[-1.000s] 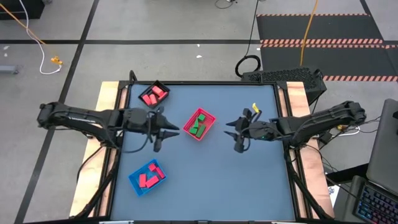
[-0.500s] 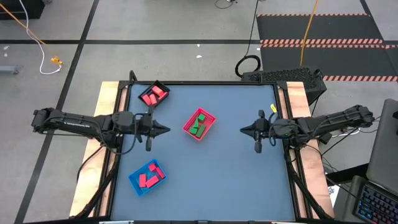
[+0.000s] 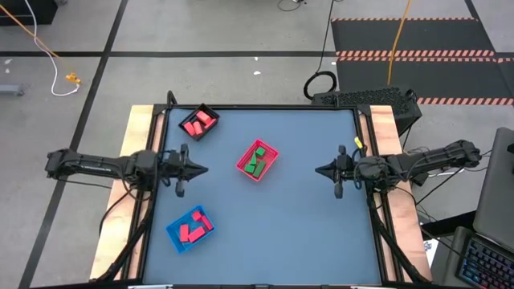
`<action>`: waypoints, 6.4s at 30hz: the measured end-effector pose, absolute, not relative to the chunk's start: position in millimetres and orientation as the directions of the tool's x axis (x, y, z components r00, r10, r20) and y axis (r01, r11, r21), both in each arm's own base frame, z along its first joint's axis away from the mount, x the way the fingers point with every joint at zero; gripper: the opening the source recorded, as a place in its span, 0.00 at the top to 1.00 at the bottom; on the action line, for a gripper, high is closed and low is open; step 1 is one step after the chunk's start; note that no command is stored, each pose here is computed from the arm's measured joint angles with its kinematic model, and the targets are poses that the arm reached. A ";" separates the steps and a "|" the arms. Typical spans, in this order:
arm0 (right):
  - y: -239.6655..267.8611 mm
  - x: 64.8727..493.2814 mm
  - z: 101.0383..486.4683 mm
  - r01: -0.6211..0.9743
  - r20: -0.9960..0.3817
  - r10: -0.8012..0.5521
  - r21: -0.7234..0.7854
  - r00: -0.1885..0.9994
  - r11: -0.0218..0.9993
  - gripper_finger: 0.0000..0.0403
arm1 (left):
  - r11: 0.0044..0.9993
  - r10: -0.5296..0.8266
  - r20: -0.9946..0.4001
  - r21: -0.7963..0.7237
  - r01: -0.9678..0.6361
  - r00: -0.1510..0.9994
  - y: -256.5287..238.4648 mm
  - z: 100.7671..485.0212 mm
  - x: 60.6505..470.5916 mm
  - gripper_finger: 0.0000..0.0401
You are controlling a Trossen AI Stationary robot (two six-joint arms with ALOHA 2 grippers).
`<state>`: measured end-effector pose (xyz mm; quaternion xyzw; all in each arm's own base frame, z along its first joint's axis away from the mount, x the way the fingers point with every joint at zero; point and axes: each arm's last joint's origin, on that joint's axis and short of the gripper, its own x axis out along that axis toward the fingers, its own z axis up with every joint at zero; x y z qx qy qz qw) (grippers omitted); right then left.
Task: Sort & place blocks by color
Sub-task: Return to Home Position
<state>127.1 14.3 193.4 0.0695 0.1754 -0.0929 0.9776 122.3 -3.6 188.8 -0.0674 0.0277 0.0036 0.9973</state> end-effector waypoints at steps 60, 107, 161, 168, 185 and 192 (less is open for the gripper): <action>4.0 109.7 167.0 0.041 -0.031 -0.041 0.003 0.999 0.999 1.00 | 0.998 -0.065 -0.006 -0.020 0.065 0.998 1.1 166.4 99.7 0.98; 4.1 109.7 166.8 0.040 -0.032 -0.039 0.030 0.999 0.999 1.00 | 0.997 -0.061 0.021 0.046 0.060 0.998 1.3 169.0 99.7 0.98; 4.1 109.7 166.8 0.040 -0.032 -0.039 0.030 0.999 0.999 1.00 | 0.997 -0.061 0.021 0.047 0.060 0.998 1.3 169.0 99.7 0.98; 4.1 109.7 166.8 0.040 -0.032 -0.039 0.030 0.999 0.999 1.00 | 0.997 -0.060 0.021 0.047 0.059 0.998 1.3 169.0 99.7 0.98; 4.1 109.7 166.8 0.040 -0.032 -0.039 0.030 0.999 0.999 1.00 | 0.997 -0.060 0.021 0.047 0.059 0.998 1.3 169.0 99.7 0.98; 4.1 109.7 166.8 0.040 -0.032 -0.039 0.030 0.999 0.999 1.00 | 0.997 -0.060 0.021 0.047 0.059 0.998 1.3 169.0 99.7 0.98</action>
